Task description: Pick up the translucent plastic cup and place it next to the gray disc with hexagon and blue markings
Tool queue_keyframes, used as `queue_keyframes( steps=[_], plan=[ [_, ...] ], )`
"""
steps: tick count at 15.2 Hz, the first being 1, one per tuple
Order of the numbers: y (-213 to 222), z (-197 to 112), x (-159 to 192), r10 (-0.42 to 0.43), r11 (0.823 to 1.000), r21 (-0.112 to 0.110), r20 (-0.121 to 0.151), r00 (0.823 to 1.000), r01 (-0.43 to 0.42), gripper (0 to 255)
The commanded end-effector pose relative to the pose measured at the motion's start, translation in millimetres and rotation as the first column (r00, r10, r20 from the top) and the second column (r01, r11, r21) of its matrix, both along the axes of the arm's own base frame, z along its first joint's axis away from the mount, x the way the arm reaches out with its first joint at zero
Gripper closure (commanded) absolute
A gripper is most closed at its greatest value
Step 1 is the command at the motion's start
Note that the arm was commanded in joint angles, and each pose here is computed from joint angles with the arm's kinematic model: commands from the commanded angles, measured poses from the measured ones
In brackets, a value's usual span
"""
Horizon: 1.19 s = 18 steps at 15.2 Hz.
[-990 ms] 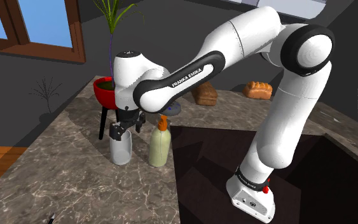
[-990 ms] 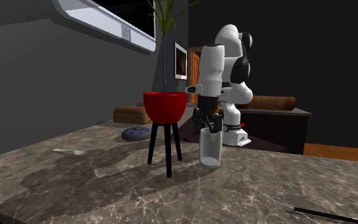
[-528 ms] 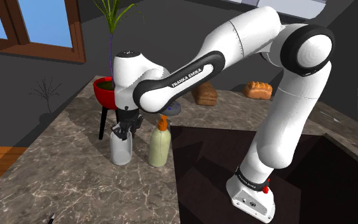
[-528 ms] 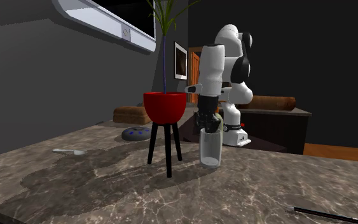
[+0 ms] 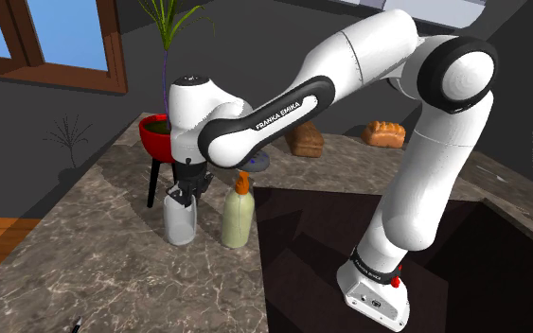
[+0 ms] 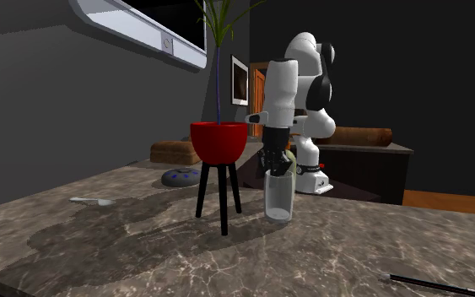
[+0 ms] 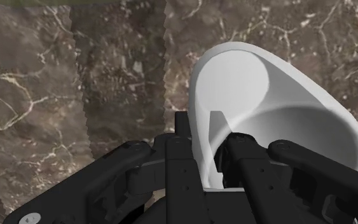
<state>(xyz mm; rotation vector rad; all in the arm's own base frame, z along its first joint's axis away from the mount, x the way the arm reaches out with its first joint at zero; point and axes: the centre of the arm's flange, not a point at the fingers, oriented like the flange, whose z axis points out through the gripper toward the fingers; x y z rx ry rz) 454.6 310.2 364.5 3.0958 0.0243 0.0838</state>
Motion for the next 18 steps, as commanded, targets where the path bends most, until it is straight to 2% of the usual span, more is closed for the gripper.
queue_keyframes(
  steps=[1,18],
  plan=[
    [-0.3,4.5,-0.1,0.000,1.000,-0.001,-0.002,1.000,0.000,255],
    [-0.3,94.2,-0.1,0.000,1.000,-0.001,-0.002,1.000,0.000,255]
  ],
)
